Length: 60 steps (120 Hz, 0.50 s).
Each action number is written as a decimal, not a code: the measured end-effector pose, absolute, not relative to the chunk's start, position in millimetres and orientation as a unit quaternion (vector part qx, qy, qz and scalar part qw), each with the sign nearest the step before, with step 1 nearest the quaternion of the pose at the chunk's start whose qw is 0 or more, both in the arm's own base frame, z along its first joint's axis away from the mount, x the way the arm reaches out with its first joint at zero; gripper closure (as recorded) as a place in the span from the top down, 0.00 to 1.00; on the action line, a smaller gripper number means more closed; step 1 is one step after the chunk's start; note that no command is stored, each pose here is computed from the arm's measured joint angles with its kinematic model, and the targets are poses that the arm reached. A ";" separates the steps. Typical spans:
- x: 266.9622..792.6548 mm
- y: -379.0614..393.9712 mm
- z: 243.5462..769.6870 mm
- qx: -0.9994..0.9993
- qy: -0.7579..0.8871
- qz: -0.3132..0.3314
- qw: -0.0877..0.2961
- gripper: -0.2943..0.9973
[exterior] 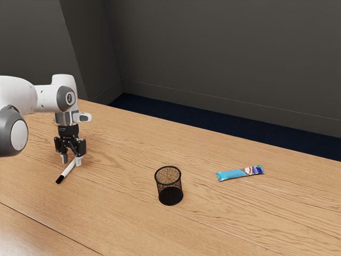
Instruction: Put the marker into the pen holder.
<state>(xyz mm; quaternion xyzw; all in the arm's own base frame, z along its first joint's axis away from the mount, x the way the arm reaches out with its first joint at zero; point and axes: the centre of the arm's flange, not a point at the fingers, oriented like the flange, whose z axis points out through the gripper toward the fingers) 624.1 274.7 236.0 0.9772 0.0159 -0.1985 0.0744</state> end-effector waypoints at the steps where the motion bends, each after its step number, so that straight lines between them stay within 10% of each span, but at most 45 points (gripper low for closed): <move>1: 624.1 274.8 236.0 0.977 0.016 -0.198 0.074 0.58; 60: 622.7 275.2 233.4 0.977 0.008 -0.200 0.072 0.20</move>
